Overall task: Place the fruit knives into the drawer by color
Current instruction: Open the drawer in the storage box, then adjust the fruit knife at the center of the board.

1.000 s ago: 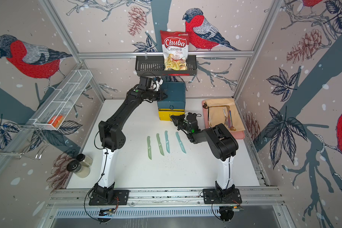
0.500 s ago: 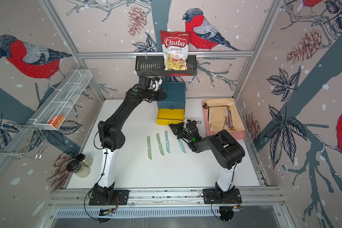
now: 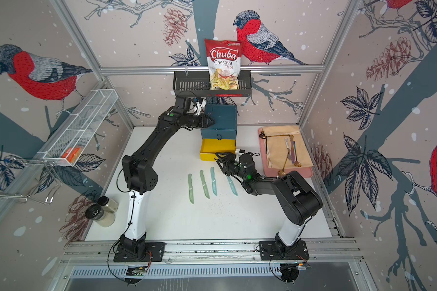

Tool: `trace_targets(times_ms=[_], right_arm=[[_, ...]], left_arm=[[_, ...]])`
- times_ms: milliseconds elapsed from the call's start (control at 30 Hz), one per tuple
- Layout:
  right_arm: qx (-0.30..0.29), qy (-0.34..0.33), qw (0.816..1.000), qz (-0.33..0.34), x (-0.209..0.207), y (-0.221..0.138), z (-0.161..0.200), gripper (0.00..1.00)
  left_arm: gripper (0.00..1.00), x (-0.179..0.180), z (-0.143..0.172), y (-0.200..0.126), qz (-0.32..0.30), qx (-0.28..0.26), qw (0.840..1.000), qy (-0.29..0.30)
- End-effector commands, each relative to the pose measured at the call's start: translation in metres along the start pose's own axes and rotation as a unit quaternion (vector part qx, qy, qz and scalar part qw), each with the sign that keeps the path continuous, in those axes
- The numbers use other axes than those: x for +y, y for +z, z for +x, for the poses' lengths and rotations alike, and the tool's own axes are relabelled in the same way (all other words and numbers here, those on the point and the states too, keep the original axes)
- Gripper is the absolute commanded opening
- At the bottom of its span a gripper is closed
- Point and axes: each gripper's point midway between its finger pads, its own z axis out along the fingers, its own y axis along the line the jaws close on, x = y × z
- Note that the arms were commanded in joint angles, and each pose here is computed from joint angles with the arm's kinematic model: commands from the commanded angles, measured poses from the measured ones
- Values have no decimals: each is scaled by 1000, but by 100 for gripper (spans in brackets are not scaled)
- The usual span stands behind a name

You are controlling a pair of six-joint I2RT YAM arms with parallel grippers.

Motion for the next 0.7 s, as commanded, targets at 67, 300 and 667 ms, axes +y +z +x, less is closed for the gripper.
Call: trace_targets(times_ms=[67, 300, 667], right_arm=[[39, -69, 996, 47, 3, -7, 15, 55], [64, -201, 963, 170, -7, -30, 18, 56], [83, -369, 858, 348, -44, -68, 3, 55]], left_arm=[[58, -10, 12, -20, 2, 21, 1000, -14], [70, -32, 41, -48, 35, 33, 999, -24], [95, -53, 110, -86, 98, 14, 993, -66]])
